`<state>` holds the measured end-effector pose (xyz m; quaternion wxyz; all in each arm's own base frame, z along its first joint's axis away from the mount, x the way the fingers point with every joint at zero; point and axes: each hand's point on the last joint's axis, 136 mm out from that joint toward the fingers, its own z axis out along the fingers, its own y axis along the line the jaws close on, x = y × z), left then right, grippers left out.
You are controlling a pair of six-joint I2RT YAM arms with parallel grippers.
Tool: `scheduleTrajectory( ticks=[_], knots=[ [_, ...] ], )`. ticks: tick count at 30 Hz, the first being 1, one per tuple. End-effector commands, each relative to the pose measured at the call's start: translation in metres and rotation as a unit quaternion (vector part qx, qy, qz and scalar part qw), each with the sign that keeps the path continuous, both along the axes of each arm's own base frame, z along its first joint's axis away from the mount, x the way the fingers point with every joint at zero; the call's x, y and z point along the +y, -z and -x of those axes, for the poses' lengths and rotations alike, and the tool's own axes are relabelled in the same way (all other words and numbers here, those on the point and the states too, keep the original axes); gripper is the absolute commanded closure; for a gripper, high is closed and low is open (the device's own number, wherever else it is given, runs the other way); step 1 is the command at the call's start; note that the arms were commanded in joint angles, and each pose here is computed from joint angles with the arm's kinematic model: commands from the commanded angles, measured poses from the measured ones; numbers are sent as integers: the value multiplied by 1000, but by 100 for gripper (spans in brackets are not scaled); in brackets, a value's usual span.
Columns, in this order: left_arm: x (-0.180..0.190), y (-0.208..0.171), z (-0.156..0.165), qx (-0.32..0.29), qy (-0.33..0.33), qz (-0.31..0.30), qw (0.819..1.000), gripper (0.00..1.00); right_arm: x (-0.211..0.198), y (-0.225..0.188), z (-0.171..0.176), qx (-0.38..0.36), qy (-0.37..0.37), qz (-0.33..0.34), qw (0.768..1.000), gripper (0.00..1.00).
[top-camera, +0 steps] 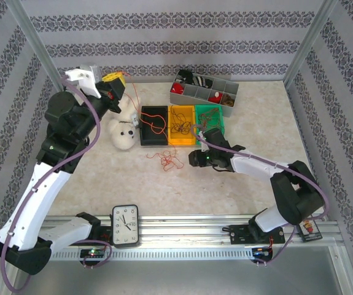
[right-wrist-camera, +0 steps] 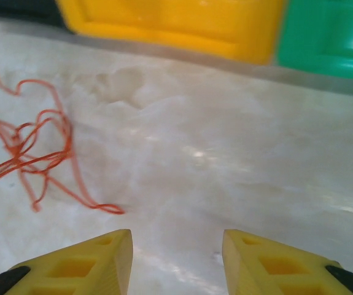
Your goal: Untangle the cables
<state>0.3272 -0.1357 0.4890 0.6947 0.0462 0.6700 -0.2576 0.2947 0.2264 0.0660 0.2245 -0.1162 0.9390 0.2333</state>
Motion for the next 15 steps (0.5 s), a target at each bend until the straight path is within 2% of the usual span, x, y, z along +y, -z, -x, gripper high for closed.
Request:
scheduleTrajectory(
  ticks=[1,5,15],
  knots=[
    [19,29,-14,37,-60,26,997,100,29,-9,3,-14,-70,-8,997,54],
    [31,49,-15,56,-93,32,994,100,48,-4,2,-8,-99,-1,995,52],
    [47,54,-8,60,-131,8,990,100,69,22,-13,11,-117,29,993,48]
  ],
)
